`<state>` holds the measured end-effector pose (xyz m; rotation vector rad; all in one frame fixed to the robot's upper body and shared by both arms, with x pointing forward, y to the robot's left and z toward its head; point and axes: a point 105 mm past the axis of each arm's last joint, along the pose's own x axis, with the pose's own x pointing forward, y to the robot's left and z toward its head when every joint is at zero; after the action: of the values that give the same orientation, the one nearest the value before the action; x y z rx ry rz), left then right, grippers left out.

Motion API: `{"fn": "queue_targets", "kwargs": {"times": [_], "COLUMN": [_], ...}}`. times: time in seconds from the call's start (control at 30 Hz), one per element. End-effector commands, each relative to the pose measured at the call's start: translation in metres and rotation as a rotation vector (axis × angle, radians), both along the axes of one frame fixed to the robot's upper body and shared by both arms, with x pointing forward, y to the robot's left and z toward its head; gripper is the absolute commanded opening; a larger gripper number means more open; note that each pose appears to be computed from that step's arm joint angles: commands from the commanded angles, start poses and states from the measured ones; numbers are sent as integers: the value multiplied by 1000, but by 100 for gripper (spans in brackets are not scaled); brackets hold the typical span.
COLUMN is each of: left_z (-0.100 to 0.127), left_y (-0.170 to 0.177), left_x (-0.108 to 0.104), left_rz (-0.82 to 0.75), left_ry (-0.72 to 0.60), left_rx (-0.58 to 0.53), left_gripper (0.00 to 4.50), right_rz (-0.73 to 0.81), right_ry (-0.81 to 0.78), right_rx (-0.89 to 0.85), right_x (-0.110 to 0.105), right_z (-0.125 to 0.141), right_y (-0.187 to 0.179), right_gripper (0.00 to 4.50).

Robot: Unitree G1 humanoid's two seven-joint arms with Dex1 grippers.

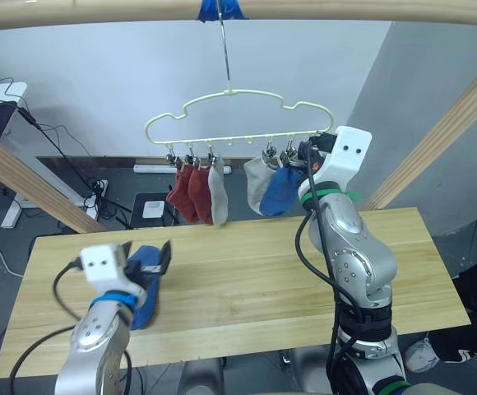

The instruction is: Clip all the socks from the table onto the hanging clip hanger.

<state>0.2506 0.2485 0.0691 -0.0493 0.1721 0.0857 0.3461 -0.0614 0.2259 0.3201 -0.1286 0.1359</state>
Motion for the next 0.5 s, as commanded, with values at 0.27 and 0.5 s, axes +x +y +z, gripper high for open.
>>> {"fn": "queue_targets", "kwargs": {"times": [0.27, 0.5], "left_z": [-41, -68], "left_y": [49, 42], "left_x": [-15, -1], "left_rz": [190, 163], "left_ry": [157, 287], "left_rx": [-103, -96], "left_gripper": [448, 448], "right_rz": [76, 82], "right_ry": [-56, -57], "right_rx": [50, 47], "right_x": [-5, -6], "right_z": [22, 22], "right_y": [17, 18], "right_gripper": [0, 0]}}
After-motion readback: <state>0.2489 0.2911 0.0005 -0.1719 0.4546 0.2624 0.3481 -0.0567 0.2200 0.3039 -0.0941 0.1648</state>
